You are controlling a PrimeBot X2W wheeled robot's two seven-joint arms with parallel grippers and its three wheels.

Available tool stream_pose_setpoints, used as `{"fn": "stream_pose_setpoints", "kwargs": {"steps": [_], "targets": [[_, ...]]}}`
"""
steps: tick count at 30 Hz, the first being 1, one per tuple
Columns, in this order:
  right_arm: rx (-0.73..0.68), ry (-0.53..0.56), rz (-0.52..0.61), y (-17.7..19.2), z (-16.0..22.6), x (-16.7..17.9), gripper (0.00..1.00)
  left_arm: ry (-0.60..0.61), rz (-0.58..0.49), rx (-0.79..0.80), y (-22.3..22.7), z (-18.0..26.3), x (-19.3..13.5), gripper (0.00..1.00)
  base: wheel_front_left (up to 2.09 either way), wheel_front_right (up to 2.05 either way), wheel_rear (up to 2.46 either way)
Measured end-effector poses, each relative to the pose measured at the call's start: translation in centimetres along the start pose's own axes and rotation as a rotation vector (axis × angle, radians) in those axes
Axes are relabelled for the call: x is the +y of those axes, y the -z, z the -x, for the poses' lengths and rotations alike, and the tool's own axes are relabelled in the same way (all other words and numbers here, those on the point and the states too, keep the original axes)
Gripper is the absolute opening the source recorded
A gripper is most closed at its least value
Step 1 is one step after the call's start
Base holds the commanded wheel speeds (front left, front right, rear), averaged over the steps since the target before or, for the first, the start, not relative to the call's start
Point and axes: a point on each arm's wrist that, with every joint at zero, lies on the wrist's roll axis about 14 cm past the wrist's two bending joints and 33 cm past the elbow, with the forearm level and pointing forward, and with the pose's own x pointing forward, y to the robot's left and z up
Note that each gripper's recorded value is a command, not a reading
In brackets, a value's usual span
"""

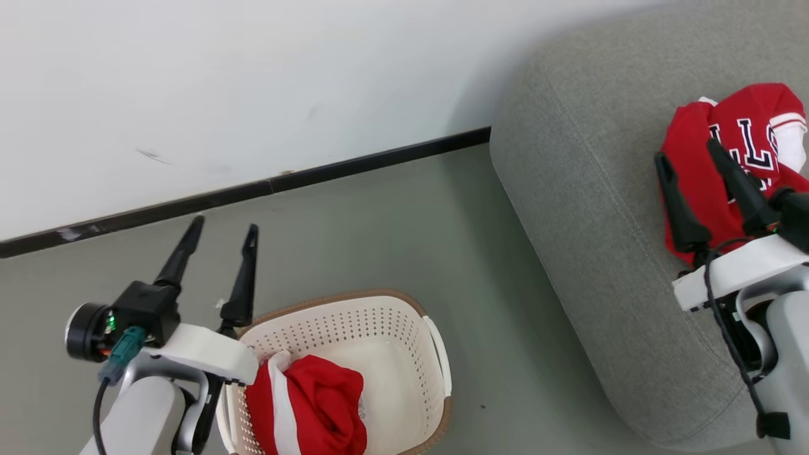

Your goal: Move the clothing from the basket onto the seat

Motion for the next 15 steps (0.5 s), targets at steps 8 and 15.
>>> {"fn": "stream_pose_setpoints", "kwargs": {"steps": [8, 15], "targets": [[-0.026, -0.035, -0.053, -0.5, 0.3, 2.9, 1.0, -0.206, -0.006, -0.023, -1.2, 3.0, 4.1, 1.0, 0.0, 0.0, 0.0], [0.006, -0.065, -0.072, 0.5, 2.2, 5.1, 1.0, -0.299, -0.008, -0.023, -1.7, 6.0, 5.8, 1.0, 0.0, 0.0, 0.0]]}}
